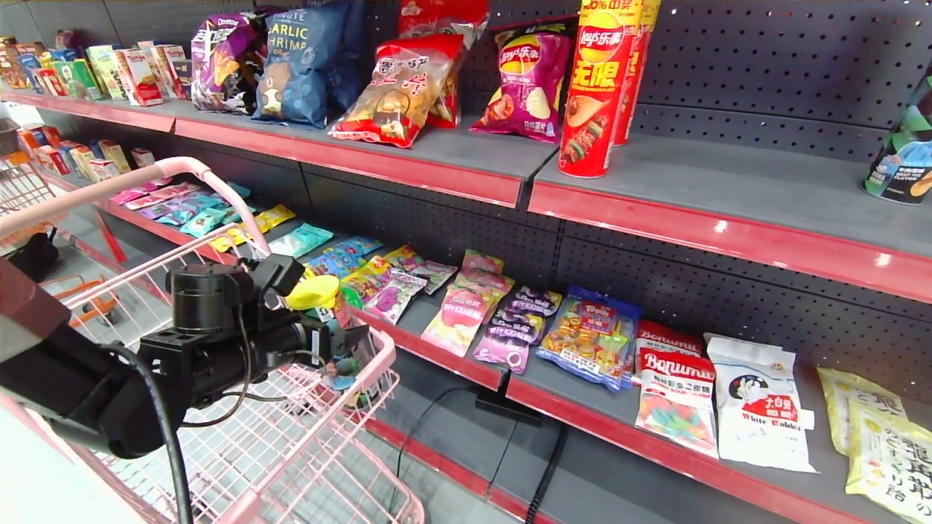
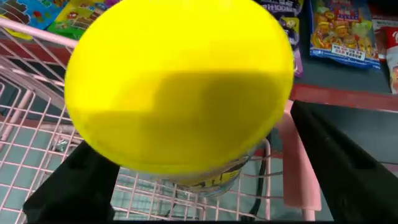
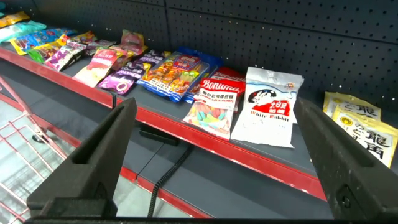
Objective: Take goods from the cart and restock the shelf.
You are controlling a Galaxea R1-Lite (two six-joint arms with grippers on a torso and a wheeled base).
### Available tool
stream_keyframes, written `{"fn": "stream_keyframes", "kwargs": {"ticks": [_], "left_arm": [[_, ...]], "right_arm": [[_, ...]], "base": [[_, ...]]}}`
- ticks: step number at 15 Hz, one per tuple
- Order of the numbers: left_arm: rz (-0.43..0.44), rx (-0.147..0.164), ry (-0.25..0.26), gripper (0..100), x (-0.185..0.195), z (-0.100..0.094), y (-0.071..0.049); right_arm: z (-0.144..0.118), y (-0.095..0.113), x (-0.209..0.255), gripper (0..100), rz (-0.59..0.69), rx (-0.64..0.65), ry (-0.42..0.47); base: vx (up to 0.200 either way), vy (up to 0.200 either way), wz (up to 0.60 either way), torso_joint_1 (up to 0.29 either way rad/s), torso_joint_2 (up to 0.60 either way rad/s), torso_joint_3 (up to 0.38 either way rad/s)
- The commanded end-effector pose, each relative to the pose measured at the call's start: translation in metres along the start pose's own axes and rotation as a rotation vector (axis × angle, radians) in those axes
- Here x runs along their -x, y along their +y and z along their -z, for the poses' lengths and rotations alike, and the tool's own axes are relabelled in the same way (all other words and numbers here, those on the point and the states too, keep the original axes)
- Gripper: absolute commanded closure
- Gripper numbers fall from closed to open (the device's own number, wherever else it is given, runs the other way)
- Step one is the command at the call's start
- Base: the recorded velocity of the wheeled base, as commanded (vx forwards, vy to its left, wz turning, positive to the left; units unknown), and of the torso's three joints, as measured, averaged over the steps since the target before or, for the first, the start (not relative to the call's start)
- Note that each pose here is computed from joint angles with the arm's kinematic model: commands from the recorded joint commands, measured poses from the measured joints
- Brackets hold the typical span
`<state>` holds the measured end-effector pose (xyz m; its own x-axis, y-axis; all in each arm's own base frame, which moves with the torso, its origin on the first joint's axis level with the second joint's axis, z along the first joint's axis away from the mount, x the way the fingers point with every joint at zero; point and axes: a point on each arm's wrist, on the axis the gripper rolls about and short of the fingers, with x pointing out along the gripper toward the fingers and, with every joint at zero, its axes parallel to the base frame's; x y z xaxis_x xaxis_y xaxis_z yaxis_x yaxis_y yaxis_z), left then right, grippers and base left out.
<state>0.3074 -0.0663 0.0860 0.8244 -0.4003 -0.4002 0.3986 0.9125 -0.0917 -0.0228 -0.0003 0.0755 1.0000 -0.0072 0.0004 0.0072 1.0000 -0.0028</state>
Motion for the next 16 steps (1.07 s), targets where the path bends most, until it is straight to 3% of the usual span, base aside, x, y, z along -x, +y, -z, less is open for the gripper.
{"fn": "stream_keyframes", "kwargs": {"ticks": [1,3,4,10,12,16], "left_arm": [[0.001,-0.001,0.0,0,-0.002,0.0,0.0],[-0.002,-0.004,-0.006,0,-0.003,-0.002,0.0],[-0.004,-0.004,-0.008,100,-0.001,-0.002,0.0],[-0.024,-0.006,-0.044,100,0.035,-0.008,-0.007],[-0.053,-0.02,-0.127,100,0.082,-0.021,-0.016],[-0.119,-0.019,-0.21,100,0.162,-0.034,-0.026]], "right_arm": [[0.0,0.0,0.0,0,-0.001,0.0,0.0],[0.0,0.0,0.0,0,-0.001,0.0,0.0],[0.0,0.0,0.0,0,-0.001,0.0,0.0],[0.0,0.0,0.0,0,-0.001,0.0,0.0],[0.0,0.0,0.0,0,-0.001,0.0,0.0],[0.0,0.0,0.0,0,-0.001,0.0,0.0]], "base": [[0.0,0.0,0.0,0.0,0.0,0.0],[0.0,0.0,0.0,0.0,0.0,0.0],[0.0,0.0,0.0,0.0,0.0,0.0],[0.0,0.0,0.0,0.0,0.0,0.0],[0.0,0.0,0.0,0.0,0.0,0.0],[0.0,0.0,0.0,0.0,0.0,0.0]]}}
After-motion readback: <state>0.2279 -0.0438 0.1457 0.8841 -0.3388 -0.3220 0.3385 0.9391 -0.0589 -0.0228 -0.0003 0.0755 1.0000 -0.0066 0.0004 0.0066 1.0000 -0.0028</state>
